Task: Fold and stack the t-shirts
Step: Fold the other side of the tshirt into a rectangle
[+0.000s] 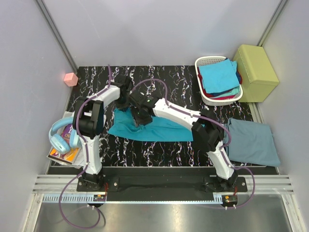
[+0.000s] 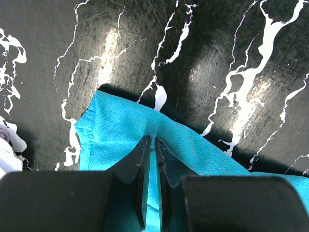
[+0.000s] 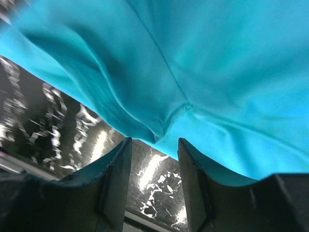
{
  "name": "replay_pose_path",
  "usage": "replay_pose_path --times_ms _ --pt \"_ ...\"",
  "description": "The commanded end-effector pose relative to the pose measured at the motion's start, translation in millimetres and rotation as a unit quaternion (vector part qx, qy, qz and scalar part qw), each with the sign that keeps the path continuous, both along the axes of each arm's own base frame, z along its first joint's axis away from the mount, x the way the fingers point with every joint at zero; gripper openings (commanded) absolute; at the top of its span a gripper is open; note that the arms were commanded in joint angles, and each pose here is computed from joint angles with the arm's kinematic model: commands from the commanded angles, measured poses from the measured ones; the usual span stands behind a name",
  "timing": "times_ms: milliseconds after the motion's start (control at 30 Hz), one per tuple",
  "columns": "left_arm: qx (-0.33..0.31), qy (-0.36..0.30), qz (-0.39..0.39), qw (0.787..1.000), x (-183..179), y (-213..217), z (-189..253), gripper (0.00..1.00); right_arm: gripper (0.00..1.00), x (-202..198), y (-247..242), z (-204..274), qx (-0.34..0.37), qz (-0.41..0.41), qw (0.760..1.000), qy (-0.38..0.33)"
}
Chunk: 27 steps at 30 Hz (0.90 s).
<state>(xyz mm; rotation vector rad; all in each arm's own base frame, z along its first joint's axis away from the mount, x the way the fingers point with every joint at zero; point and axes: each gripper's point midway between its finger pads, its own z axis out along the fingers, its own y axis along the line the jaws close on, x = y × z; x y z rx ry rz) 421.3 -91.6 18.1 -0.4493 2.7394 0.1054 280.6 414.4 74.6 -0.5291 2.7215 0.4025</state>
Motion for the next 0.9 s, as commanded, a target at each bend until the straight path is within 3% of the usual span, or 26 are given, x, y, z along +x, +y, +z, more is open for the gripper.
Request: replay_pose_path --times_ms 0,167,500,867 --pt "0.001 0.018 -0.001 1.000 -5 -2 -11 0.13 0.50 38 3 53 0.024 -0.010 0.997 -0.073" --pt "0.000 0.019 -0.001 1.000 -6 -2 -11 0.13 0.50 58 1 64 0.039 -0.025 0.996 -0.081" --pt "-0.008 0.000 -0.003 1.000 -35 -3 11 0.12 0.45 93 -41 15 0.009 -0.075 0.996 -0.039" --pt "0.014 -0.035 -0.042 0.998 -58 -20 39 0.18 0.40 106 -53 -17 -0.002 -0.085 0.996 -0.012"
